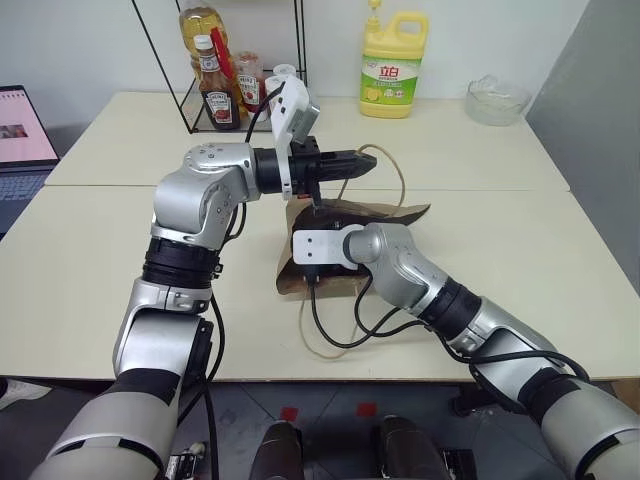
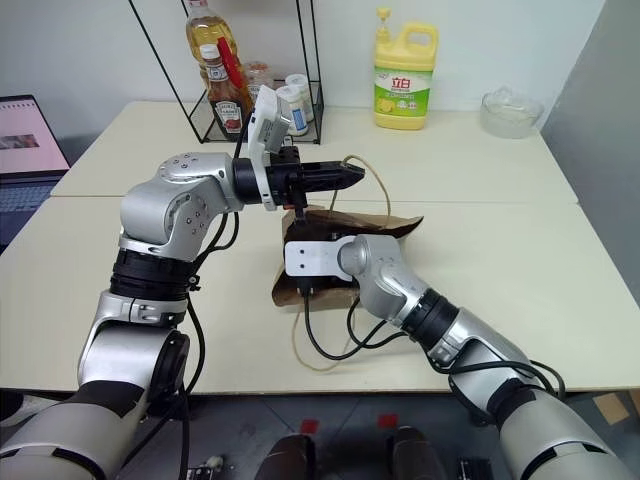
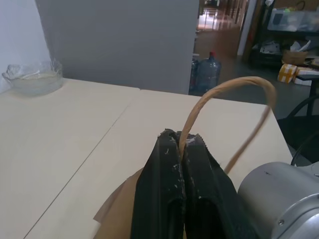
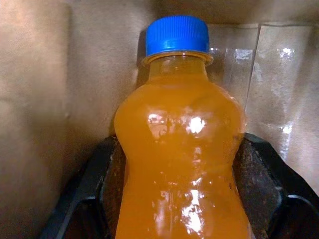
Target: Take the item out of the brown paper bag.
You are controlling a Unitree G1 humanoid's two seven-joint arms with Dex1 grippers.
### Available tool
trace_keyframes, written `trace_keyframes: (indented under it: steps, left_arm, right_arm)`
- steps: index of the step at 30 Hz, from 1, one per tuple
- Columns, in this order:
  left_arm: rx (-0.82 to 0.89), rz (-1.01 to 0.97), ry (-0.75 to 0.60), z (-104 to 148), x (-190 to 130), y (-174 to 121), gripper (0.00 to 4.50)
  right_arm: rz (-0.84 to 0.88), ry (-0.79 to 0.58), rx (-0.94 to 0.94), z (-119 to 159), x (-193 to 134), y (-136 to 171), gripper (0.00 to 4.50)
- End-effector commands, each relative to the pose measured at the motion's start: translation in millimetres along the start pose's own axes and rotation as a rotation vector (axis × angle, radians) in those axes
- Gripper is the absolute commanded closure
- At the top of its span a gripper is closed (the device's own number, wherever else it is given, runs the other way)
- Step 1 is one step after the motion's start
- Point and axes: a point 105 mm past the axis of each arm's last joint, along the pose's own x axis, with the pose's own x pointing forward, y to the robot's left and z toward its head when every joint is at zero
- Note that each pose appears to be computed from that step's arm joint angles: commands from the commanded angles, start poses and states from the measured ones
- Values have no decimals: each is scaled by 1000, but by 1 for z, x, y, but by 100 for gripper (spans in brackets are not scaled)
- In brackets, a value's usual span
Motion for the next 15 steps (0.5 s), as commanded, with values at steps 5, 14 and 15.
trace_keyframes:
  steps: [5,14,15]
  left_arm:
    - [73,25,-19,13,-5,5,450]
    - [91,31,-10,12,-5,8,450]
    - [92,31,-9,12,-5,8,450]
  right_arm:
    - [-42,-105,0,6,-33,-8,177]
    - [-20,-291,41,25,-72,-6,205]
    - [-18,-302,47,26,-74,-6,206]
